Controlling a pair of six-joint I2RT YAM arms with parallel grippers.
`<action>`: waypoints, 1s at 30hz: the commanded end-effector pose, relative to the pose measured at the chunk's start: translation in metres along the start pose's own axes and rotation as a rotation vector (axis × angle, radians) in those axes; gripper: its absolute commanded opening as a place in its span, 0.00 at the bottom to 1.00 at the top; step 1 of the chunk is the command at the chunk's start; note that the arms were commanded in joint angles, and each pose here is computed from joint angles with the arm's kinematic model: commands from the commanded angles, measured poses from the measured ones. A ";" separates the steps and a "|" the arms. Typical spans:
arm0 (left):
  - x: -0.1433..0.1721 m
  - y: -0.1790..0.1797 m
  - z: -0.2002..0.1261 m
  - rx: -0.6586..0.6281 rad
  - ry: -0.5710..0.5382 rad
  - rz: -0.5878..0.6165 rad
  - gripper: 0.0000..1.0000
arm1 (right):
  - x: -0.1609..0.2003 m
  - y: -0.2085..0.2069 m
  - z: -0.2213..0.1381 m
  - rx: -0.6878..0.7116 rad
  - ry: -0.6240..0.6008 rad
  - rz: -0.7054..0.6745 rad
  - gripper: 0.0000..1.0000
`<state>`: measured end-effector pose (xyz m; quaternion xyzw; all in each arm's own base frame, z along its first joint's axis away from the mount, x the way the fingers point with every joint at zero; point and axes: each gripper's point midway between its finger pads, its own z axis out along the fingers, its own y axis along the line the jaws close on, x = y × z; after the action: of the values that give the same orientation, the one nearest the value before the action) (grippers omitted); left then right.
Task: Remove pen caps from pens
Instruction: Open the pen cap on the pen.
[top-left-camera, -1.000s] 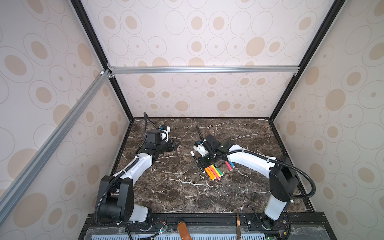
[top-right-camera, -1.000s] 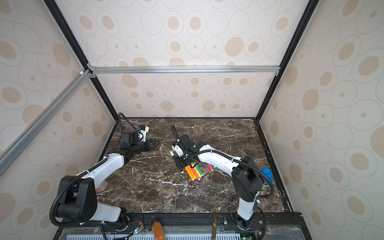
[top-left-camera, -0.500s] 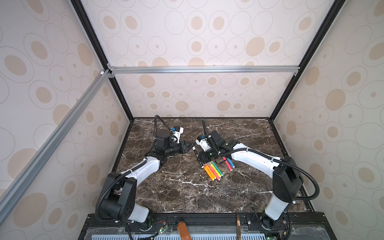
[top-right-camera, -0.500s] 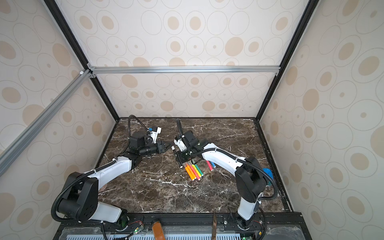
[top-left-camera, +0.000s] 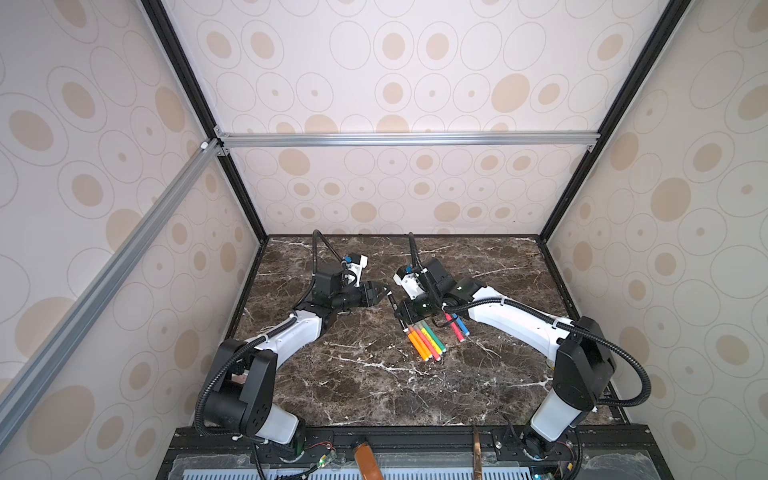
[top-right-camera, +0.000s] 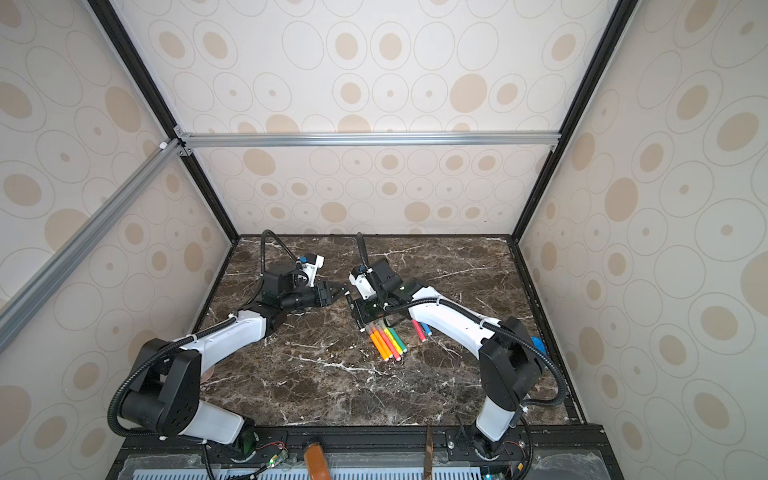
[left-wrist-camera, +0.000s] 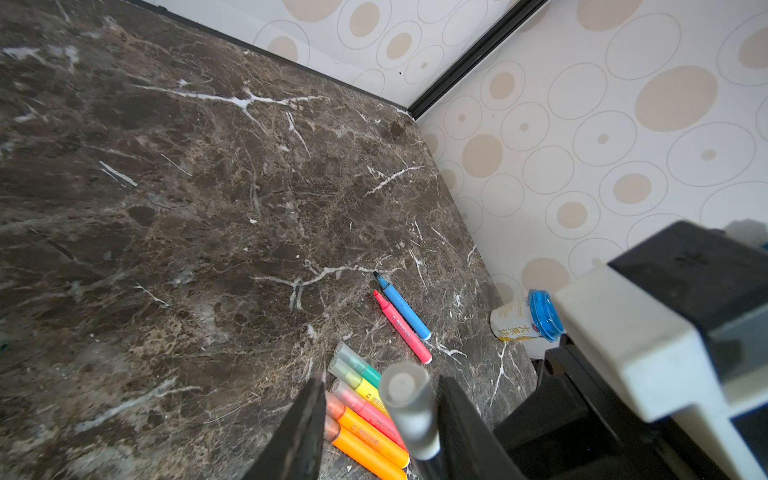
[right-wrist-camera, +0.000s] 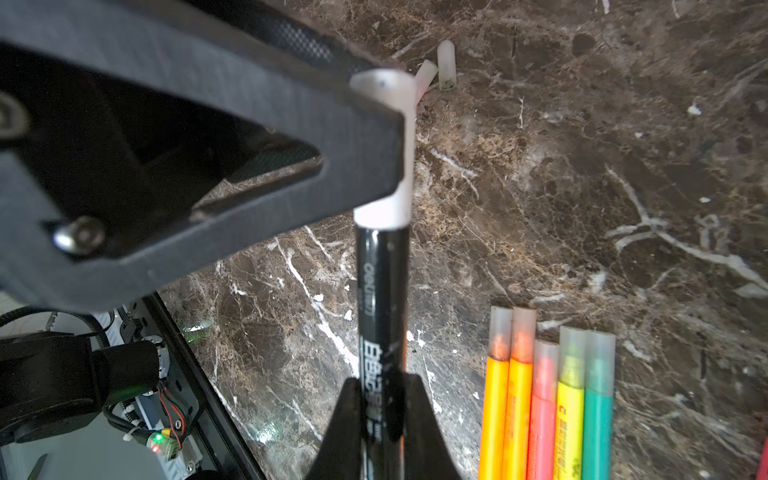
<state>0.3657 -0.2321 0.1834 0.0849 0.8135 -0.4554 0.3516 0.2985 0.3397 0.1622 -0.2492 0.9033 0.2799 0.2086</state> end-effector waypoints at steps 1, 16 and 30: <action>-0.015 -0.017 0.005 0.048 -0.023 0.033 0.42 | -0.004 0.004 -0.006 -0.016 -0.022 -0.003 0.00; -0.014 -0.022 0.011 0.074 -0.013 0.036 0.19 | -0.004 0.003 -0.003 -0.019 -0.018 -0.004 0.00; -0.015 -0.028 0.010 0.097 -0.019 0.038 0.00 | -0.006 0.001 0.006 -0.061 -0.059 0.025 0.40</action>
<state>0.3667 -0.2494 0.1986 0.1023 0.7957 -0.4828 0.3511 0.3031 0.3431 0.1597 -0.2410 0.8987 0.2965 0.2155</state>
